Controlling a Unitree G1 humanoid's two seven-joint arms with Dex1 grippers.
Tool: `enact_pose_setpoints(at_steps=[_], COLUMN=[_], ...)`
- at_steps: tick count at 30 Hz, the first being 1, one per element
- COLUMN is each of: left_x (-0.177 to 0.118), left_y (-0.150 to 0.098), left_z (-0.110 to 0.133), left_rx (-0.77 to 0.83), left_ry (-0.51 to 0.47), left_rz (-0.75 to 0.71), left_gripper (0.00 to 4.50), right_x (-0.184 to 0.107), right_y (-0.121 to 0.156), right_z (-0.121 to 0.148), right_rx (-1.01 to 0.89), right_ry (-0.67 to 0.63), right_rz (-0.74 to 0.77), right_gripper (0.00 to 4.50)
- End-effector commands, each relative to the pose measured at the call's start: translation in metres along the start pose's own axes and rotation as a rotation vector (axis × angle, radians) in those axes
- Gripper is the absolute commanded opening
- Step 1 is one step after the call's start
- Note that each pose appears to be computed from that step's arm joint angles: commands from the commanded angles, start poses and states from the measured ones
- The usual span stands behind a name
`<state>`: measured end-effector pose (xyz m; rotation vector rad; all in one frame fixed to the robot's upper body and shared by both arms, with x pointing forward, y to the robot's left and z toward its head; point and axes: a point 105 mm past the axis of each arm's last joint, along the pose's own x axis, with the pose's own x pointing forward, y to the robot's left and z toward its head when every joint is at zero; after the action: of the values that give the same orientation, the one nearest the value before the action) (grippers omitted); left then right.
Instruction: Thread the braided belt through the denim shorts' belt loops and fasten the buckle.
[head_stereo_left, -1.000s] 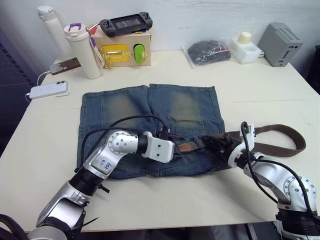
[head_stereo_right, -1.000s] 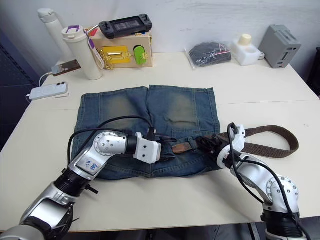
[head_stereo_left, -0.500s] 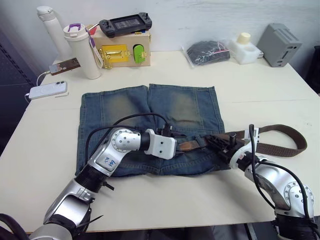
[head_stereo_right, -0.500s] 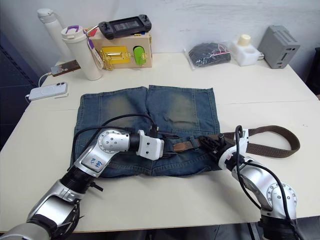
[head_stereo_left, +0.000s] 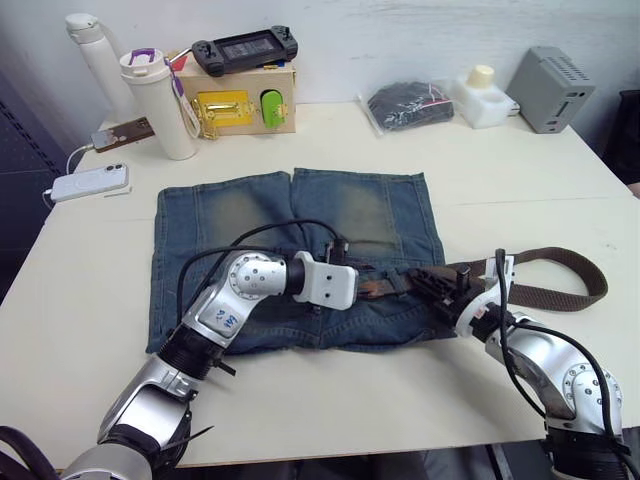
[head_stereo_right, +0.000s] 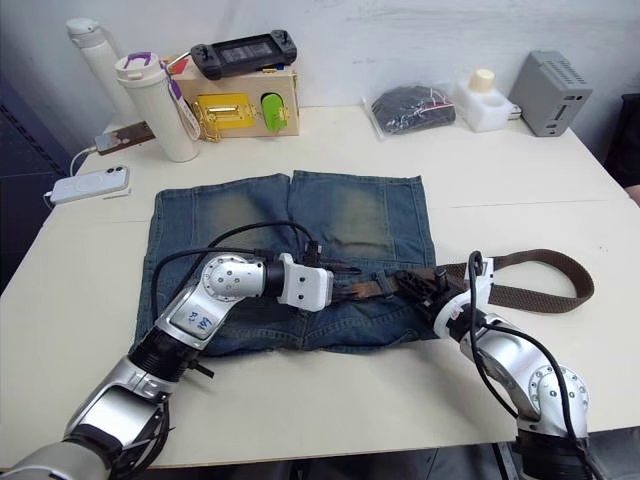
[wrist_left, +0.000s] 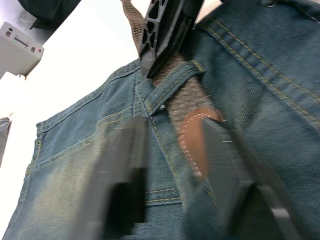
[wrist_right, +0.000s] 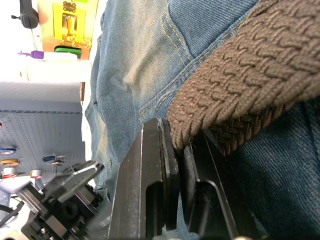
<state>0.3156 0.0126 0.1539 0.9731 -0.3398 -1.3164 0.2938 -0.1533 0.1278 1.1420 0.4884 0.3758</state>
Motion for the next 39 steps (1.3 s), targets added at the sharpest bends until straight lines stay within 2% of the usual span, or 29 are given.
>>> enact_pose_setpoints(at_steps=[1,7,10,14,17,20,25,30,34,39], left_x=[-0.002,-0.001,-0.003,-0.013,-0.022,-0.028,-0.03,-0.013,0.001,0.012], left_y=[-0.002,-0.002,0.006,0.022,0.02,0.012,0.013,0.016,0.014,0.01], left_z=[-0.001,0.0,0.005,0.02,0.02,0.018,0.02,0.02,0.003,-0.001], left_rx=[-0.023,-0.095,-0.209,-0.384,-0.447,-0.446,-0.422,-0.401,-0.257,-0.153], left_ry=[0.011,-0.002,-0.035,-0.134,-0.138,-0.11,-0.1,-0.091,0.022,0.06], left_rz=[-0.016,-0.023,-0.015,-0.039,-0.108,-0.172,-0.19,-0.158,-0.109,-0.085], left_gripper=[0.1,0.1,0.1,0.1,0.9,2.19,4.36,4.36,4.36,4.36], right_x=[0.003,0.002,0.001,0.002,0.002,0.002,0.001,0.001,0.001,0.001], right_y=[-0.01,-0.009,-0.01,-0.011,-0.011,-0.012,-0.014,-0.016,-0.015,-0.014], right_z=[-0.017,-0.016,-0.015,-0.015,-0.014,-0.014,-0.015,-0.014,-0.012,-0.011], right_rx=[0.012,0.001,0.001,-0.003,-0.007,-0.007,-0.008,-0.013,-0.014,-0.006], right_ry=[0.061,0.053,0.049,0.047,0.043,0.038,0.032,0.027,0.021,0.02], right_rz=[-0.034,-0.037,-0.042,-0.046,-0.047,-0.05,-0.055,-0.059,-0.055,-0.053], right_gripper=[0.0,0.0,0.0,0.0,0.0,0.0,0.0,0.0,0.0,0.0])
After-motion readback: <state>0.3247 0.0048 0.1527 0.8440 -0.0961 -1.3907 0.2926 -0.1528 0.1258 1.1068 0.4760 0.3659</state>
